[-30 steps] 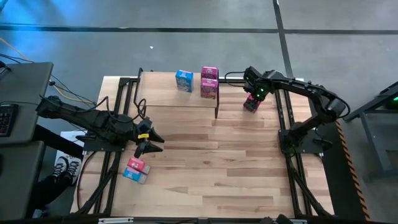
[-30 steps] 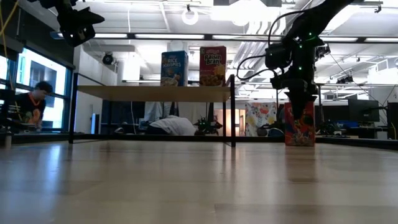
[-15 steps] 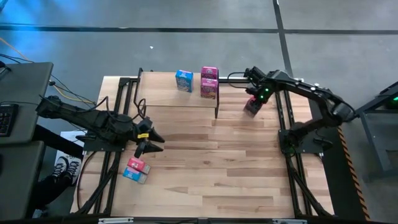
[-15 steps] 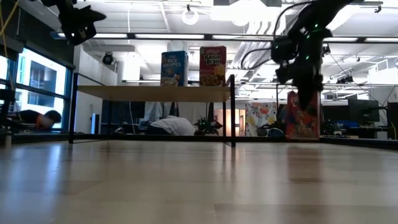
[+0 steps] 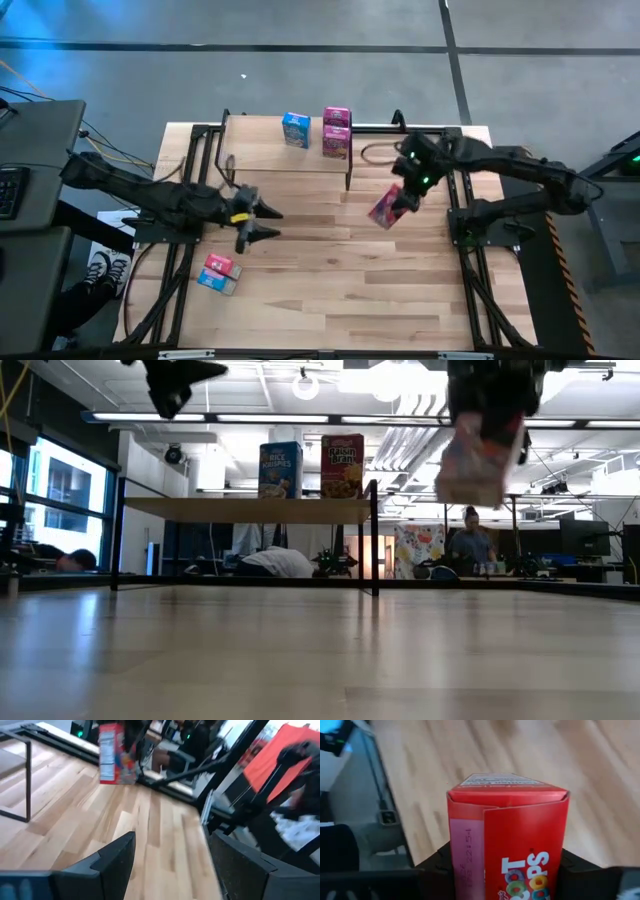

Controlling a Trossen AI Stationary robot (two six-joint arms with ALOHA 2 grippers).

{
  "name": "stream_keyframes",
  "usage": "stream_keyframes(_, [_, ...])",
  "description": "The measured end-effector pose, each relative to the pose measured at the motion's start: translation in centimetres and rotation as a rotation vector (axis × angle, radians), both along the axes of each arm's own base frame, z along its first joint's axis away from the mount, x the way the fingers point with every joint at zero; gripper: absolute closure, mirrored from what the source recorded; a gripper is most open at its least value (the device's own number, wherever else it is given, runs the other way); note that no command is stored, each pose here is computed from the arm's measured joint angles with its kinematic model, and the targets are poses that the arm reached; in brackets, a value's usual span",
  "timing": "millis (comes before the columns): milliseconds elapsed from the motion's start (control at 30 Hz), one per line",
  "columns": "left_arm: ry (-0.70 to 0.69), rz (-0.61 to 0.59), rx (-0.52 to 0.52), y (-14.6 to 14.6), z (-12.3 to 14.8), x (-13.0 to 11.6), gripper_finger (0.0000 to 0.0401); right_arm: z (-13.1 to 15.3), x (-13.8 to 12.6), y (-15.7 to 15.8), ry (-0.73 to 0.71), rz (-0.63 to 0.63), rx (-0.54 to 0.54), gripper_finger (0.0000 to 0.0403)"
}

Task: Stack cereal on shelf
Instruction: Put the top red cereal box on the shelf

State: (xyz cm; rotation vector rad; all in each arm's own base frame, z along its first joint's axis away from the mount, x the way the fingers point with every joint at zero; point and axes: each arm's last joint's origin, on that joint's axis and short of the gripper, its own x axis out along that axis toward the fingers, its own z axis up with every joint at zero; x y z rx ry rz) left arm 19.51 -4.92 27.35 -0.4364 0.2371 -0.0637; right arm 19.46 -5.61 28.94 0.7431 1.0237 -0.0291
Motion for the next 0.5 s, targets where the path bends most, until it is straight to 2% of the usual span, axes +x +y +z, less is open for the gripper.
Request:
stream_keyframes(133, [0.034,-0.005,0.058,-0.4,-1.5,2.0,0.0149,0.8,2.6,3.1,-0.139,0.033,-0.038,0.0251])
stream_keyframes(267, [0.030,0.026,0.058,-0.2,-2.7,4.0,0.0149,1.1,4.7,5.5,-0.253,0.046,-0.069,0.0251])
stream_keyframes(500, [-0.021,0.062,0.072,0.3,-3.7,6.4,0.0148,0.1,7.7,8.3,-0.320,0.063,-0.058,0.0251])
